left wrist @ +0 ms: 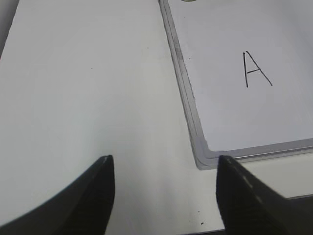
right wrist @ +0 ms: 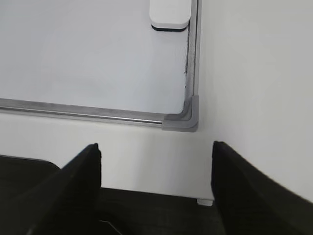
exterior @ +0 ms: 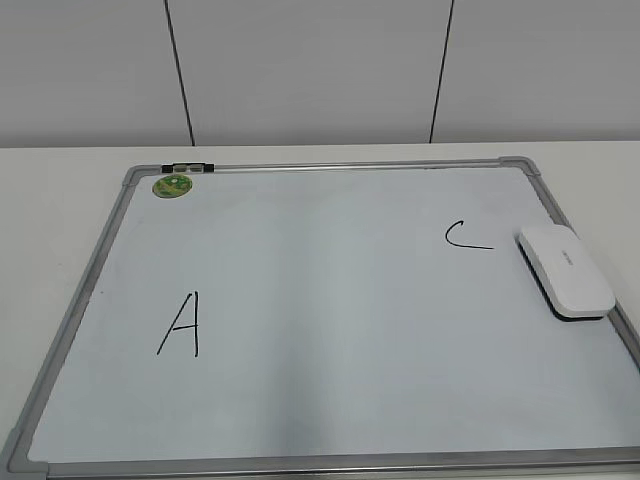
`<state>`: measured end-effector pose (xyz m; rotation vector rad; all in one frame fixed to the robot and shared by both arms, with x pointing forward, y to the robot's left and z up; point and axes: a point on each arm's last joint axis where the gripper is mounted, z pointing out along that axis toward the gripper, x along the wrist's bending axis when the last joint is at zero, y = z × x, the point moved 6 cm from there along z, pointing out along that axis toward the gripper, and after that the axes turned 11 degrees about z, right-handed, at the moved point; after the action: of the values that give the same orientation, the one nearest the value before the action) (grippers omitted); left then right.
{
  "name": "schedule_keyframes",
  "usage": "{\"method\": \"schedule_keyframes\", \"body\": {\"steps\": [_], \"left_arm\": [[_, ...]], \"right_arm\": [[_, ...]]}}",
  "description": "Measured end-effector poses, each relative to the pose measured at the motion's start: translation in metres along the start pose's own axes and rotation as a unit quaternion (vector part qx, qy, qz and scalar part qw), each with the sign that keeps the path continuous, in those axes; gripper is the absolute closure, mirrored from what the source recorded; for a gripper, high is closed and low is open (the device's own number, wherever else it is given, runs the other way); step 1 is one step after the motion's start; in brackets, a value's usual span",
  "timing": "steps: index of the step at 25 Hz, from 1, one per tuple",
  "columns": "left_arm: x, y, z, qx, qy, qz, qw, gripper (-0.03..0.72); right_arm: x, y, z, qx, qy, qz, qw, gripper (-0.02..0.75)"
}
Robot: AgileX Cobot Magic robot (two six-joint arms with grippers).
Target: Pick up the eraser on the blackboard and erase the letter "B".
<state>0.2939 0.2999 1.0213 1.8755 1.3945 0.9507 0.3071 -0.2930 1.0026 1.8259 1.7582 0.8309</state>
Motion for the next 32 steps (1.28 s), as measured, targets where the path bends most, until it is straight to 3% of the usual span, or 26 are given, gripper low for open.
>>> {"method": "schedule_keyframes", "body": {"steps": [11,18,32], "left_arm": [[0.001,-0.002,-0.008,-0.027,0.014,-0.006,1.0,0.206],[0.002,-0.003,-0.01,-0.032,0.026,-0.012,0.999,0.216],[0.002,-0.003,-0.01,-0.033,0.028,-0.014,0.999,0.228]], "right_arm": [[-0.01,-0.005,-0.019,-0.084,-0.044,0.045,0.994,0.217],[-0.011,-0.009,-0.029,-0.127,-0.046,0.05,0.989,0.217],[-0.011,-0.011,-0.03,-0.13,-0.048,0.051,0.989,0.217]]}}
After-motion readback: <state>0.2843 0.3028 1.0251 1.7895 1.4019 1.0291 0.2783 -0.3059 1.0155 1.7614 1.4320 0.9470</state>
